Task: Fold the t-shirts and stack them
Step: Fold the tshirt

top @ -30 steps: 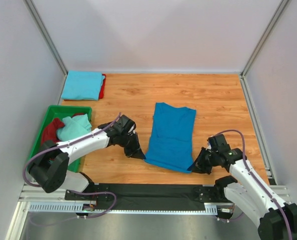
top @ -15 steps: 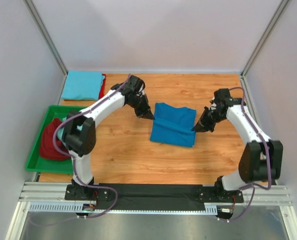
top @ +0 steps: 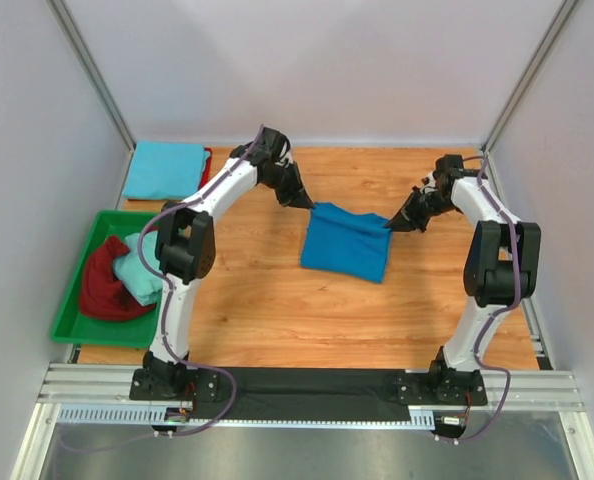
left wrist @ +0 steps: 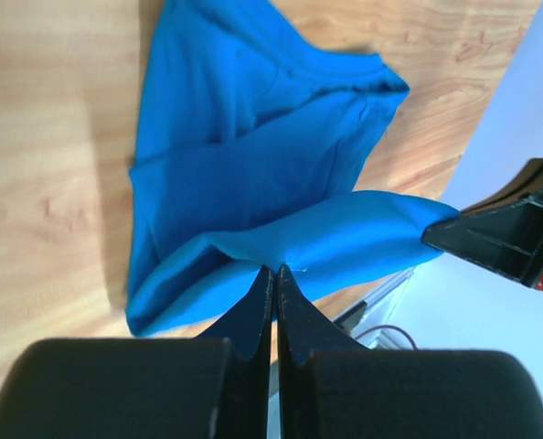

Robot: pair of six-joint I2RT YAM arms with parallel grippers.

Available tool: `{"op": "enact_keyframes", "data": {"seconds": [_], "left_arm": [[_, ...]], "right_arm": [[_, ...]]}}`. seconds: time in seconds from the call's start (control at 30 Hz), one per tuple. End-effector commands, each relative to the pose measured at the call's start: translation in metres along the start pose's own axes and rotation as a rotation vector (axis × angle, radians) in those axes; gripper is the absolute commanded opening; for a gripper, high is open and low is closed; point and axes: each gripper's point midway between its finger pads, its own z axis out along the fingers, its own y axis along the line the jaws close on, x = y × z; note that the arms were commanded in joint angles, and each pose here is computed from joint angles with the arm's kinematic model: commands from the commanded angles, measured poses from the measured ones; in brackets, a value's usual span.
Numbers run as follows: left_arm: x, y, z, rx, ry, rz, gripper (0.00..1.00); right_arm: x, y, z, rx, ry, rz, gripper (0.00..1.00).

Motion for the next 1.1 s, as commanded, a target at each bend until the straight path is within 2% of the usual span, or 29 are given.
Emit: {"op": "enact_keyframes", "data": {"seconds": [0.0, 0.07, 0.13, 0.2, 0.23, 0.27, 0.3, 0.33, 0.37, 0.43, 0.47, 0.53, 0.6, 0.67, 0.7, 0.73, 0.77, 0.8, 0.87, 0.9, 0.97, 1.0, 1.07], "left_arm": [[-0.023, -0.009, 0.017, 0.074, -0.030, 0.087, 0.00], [-0.032, -0.012, 0.027, 0.114, -0.042, 0.107, 0.00], [-0.042, -0.009, 0.040, 0.127, -0.072, 0.119, 0.00], [-0.057, 0.000, 0.050, 0.088, -0.118, 0.179, 0.11], [-0.061, 0.007, 0.053, 0.049, -0.127, 0.198, 0.23], [-0.074, 0.008, 0.049, 0.015, -0.166, 0.279, 0.27], [-0.083, 0.019, 0.046, -0.058, -0.208, 0.300, 0.28], [-0.088, 0.024, 0.040, -0.095, -0.232, 0.322, 0.37], [-0.092, 0.023, 0.021, -0.120, -0.261, 0.334, 0.41], [-0.095, 0.028, -0.004, -0.199, -0.319, 0.402, 0.58], [-0.087, 0.023, -0.028, -0.213, -0.348, 0.425, 0.59], [-0.083, 0.018, -0.048, -0.214, -0.397, 0.466, 0.59], [-0.062, 0.005, -0.064, -0.136, -0.391, 0.490, 0.59], [-0.037, -0.001, -0.060, -0.034, -0.334, 0.501, 0.54], [-0.022, -0.021, -0.054, 0.087, -0.293, 0.531, 0.49], [-0.010, -0.023, -0.046, 0.131, -0.251, 0.511, 0.42], [-0.001, -0.028, -0.037, 0.169, -0.215, 0.518, 0.38], [0.013, -0.044, -0.030, 0.248, -0.177, 0.550, 0.33], [0.026, -0.051, -0.009, 0.320, -0.113, 0.525, 0.31], [0.026, -0.063, -0.005, 0.392, -0.120, 0.544, 0.29], [0.028, -0.060, 0.014, 0.429, -0.089, 0.474, 0.29], [0.020, -0.068, 0.016, 0.467, -0.123, 0.487, 0.28], [0.008, -0.073, 0.029, 0.511, -0.162, 0.481, 0.28]], "right_arm": [[-0.023, 0.006, 0.010, -0.052, -0.023, -0.023, 0.00], [-0.037, 0.001, 0.019, -0.041, -0.048, -0.027, 0.01], [-0.048, -0.001, 0.025, -0.052, -0.072, -0.028, 0.08], [-0.071, -0.013, 0.032, -0.013, -0.132, -0.040, 0.13], [-0.085, -0.015, 0.033, -0.011, -0.163, -0.048, 0.21], [-0.106, -0.009, 0.028, -0.019, -0.217, -0.084, 0.29], [-0.128, -0.029, 0.032, 0.071, -0.262, -0.097, 0.44], [-0.135, -0.032, 0.029, 0.094, -0.258, -0.100, 0.49], [-0.151, -0.016, 0.012, 0.082, -0.294, -0.130, 0.51], [-0.143, -0.024, -0.003, 0.177, -0.298, -0.160, 0.60], [-0.137, -0.024, -0.011, 0.200, -0.312, -0.174, 0.62], [-0.113, -0.023, -0.022, 0.220, -0.318, -0.218, 0.65], [-0.092, -0.031, -0.014, 0.240, -0.307, -0.239, 0.65], [-0.077, -0.011, -0.028, 0.183, -0.375, -0.279, 0.65], [-0.067, -0.011, -0.016, 0.141, -0.381, -0.308, 0.62], [-0.061, 0.002, -0.022, 0.092, -0.408, -0.333, 0.58], [-0.051, 0.010, -0.016, 0.022, -0.379, -0.324, 0.52], [-0.050, 0.014, -0.007, -0.026, -0.379, -0.322, 0.39], [-0.045, 0.017, 0.012, -0.108, -0.309, -0.268, 0.12], [-0.052, 0.024, 0.018, -0.157, -0.314, -0.281, 0.00], [-0.051, 0.022, 0.041, -0.225, -0.243, -0.229, 0.00], [-0.063, 0.029, 0.045, -0.280, -0.270, -0.250, 0.00], [-0.067, 0.025, 0.067, -0.350, -0.226, -0.209, 0.00]]}}
